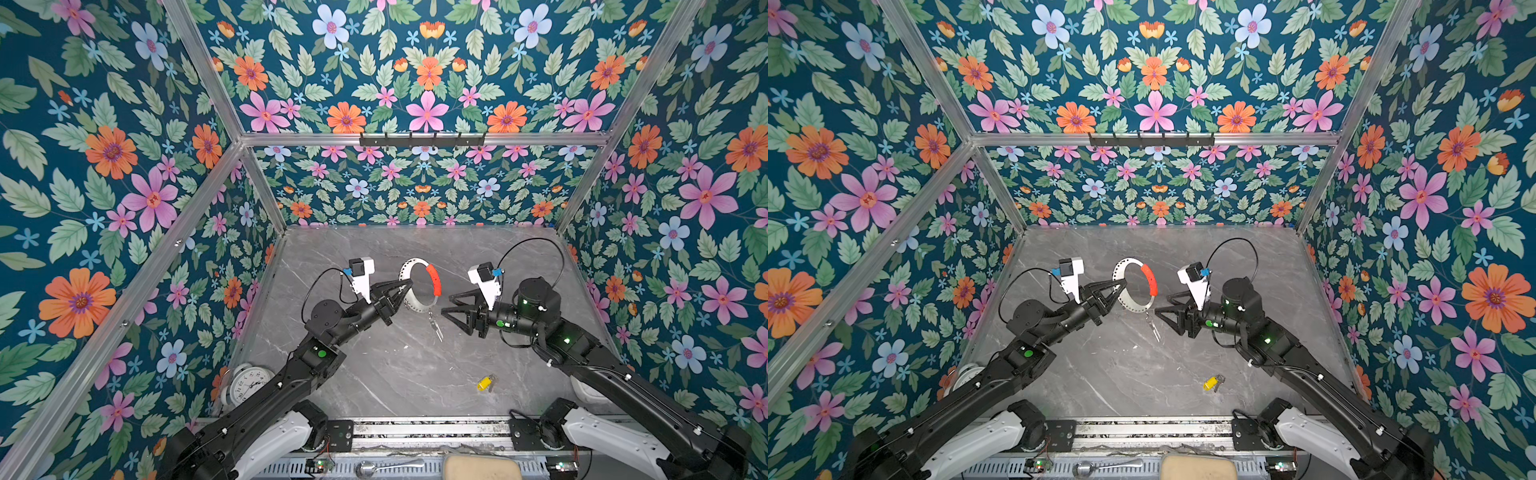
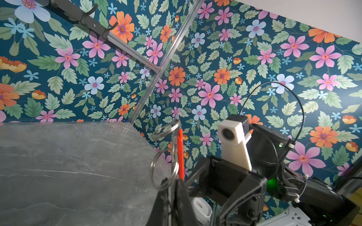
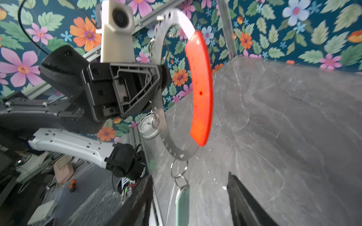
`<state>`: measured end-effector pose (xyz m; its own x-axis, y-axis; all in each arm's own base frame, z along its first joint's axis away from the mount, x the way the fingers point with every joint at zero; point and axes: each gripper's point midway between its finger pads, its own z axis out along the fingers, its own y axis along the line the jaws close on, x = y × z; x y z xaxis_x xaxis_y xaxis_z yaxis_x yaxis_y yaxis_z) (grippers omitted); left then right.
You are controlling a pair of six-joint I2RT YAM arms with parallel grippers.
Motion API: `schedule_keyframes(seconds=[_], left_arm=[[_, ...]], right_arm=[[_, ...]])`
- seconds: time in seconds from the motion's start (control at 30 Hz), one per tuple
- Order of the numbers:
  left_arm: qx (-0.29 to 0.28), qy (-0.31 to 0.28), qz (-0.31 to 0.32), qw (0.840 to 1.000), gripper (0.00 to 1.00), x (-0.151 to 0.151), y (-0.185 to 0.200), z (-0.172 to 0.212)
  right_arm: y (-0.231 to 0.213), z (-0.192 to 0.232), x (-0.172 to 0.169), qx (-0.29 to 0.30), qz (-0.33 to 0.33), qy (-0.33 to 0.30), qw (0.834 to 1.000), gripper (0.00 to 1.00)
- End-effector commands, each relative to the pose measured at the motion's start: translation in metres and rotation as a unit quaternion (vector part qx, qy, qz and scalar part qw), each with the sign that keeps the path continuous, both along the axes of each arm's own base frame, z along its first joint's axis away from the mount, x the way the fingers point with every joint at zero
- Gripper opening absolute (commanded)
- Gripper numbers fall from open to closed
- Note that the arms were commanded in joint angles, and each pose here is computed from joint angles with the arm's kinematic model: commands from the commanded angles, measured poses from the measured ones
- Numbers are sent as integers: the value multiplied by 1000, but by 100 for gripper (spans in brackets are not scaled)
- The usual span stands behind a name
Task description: Remove the keys from the keyring
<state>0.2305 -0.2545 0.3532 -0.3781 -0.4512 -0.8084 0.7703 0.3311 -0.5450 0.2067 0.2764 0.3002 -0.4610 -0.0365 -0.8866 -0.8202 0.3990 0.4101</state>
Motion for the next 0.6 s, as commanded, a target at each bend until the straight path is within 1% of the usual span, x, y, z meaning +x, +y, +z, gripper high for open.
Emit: schedule_keyframes(seconds=[0.0, 0.1, 0.3, 0.37, 0.57], left_arm=[[-18, -16, 6, 1000, 0, -1, 4, 10], [-26, -15, 5, 1000, 0, -1, 4, 11], [-33, -5, 5, 999, 0, 0, 4, 4], [-33, 11, 21, 999, 0, 6, 7, -7], [-23, 80, 54, 995, 0, 19, 13, -67]], right_arm=[[17, 0, -15, -6, 47, -41, 998, 59], [30, -11, -18, -28, 42, -73, 996, 59], [33, -17, -3, -24, 6, -75, 997, 60], [32, -19, -2, -22, 2, -76, 997, 60], [26, -25, -4, -5, -10, -72, 997, 60]])
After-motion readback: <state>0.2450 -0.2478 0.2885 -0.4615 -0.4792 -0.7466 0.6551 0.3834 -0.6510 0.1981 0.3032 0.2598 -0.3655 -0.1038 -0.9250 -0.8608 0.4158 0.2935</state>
